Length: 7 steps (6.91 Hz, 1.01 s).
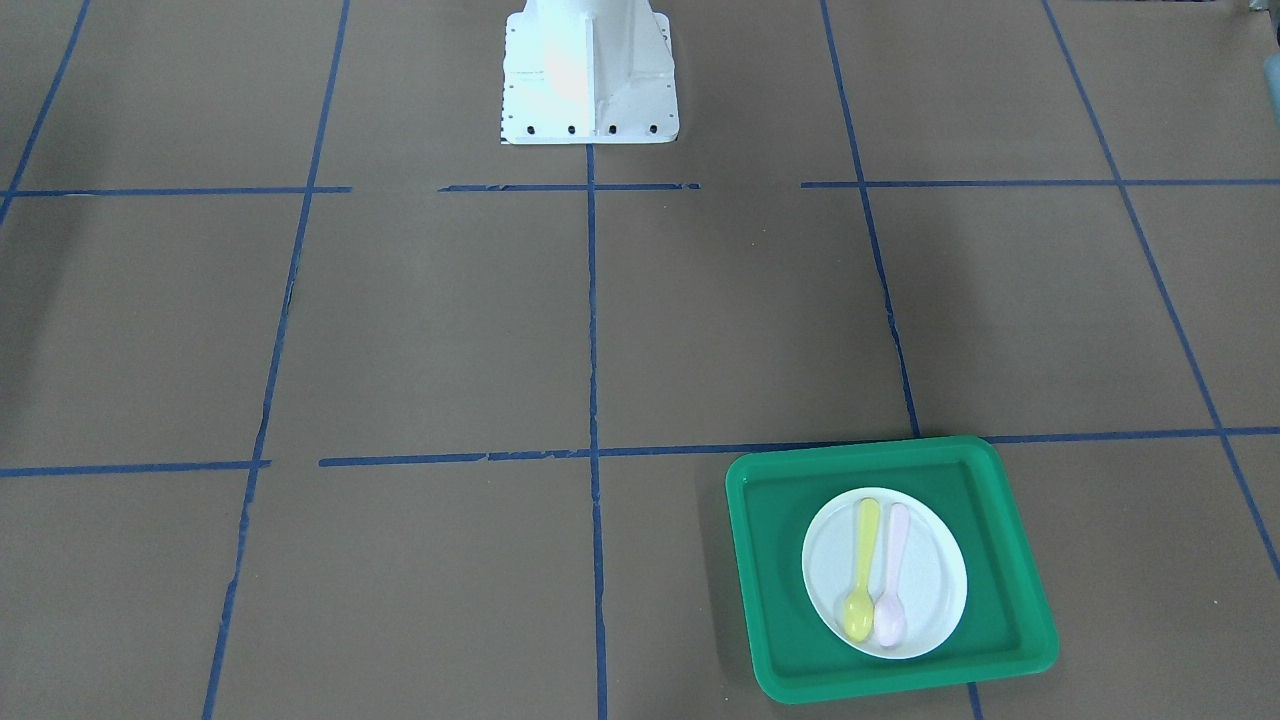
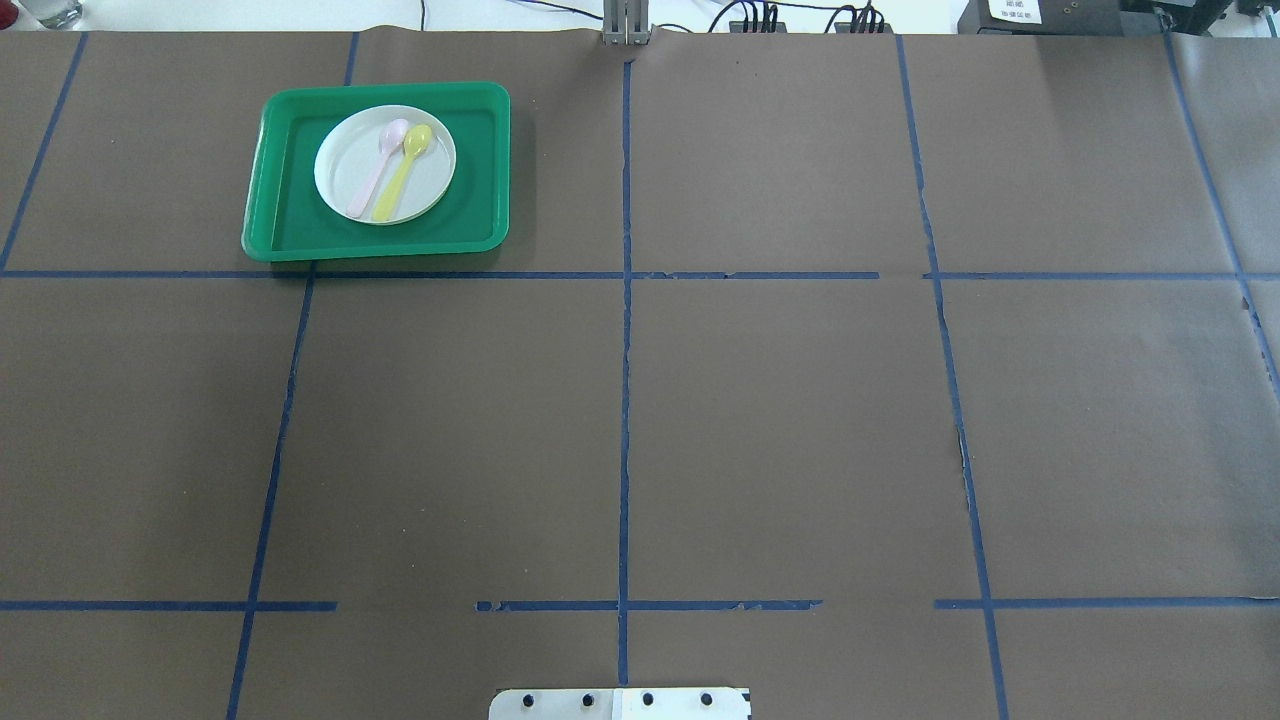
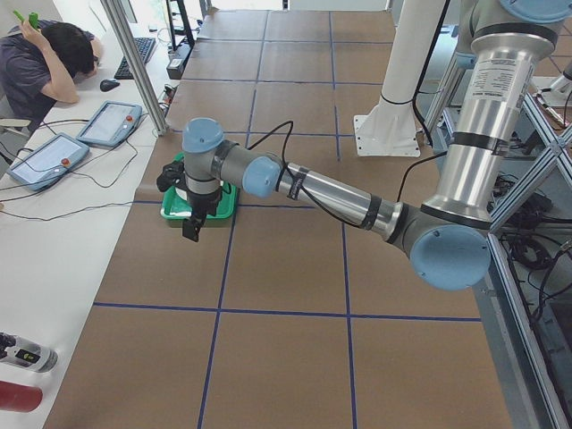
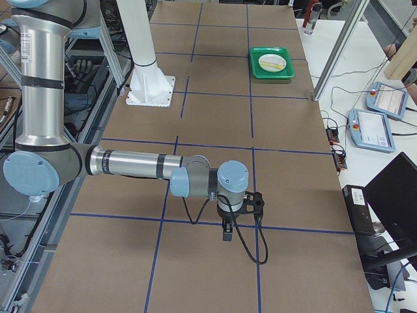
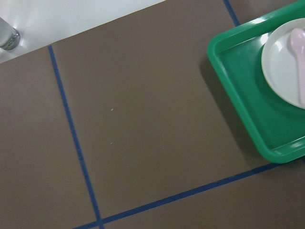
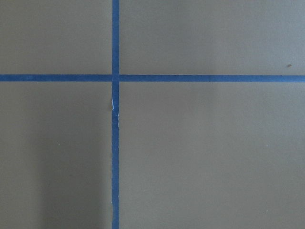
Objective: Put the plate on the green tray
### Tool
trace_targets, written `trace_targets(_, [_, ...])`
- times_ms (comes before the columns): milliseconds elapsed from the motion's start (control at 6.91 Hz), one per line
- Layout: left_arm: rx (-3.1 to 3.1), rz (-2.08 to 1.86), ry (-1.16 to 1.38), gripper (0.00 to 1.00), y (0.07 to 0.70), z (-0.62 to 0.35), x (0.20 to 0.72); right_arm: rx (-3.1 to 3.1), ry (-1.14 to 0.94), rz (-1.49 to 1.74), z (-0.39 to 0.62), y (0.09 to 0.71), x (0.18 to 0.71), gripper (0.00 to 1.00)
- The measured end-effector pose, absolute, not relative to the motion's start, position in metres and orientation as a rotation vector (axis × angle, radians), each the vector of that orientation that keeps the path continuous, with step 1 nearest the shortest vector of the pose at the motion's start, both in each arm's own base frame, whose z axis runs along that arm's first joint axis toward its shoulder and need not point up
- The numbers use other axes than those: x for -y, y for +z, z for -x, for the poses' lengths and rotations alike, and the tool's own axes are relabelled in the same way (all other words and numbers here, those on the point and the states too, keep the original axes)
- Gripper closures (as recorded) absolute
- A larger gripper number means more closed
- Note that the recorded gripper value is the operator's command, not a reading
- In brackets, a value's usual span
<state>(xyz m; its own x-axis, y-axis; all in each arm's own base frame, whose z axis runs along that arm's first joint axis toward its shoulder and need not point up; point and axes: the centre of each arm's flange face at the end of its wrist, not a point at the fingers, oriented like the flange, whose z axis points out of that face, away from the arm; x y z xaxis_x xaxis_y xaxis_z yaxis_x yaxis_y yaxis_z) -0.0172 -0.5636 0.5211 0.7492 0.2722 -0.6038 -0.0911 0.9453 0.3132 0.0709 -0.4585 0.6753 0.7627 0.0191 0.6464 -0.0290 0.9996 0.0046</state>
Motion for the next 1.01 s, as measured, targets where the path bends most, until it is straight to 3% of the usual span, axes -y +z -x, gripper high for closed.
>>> trace_targets(434, [-0.785, -0.146, 0.101, 0.0, 0.621, 0.073, 0.464, 0.703, 0.026, -0.015, -0.071, 0.675, 0.459, 0.0])
trace_targets(1013, [-0.787, -0.06, 0.044, 0.0, 0.662, 0.08, 0.434, 0.703, 0.026, -0.015, -0.071, 0.676, 0.458, 0.0])
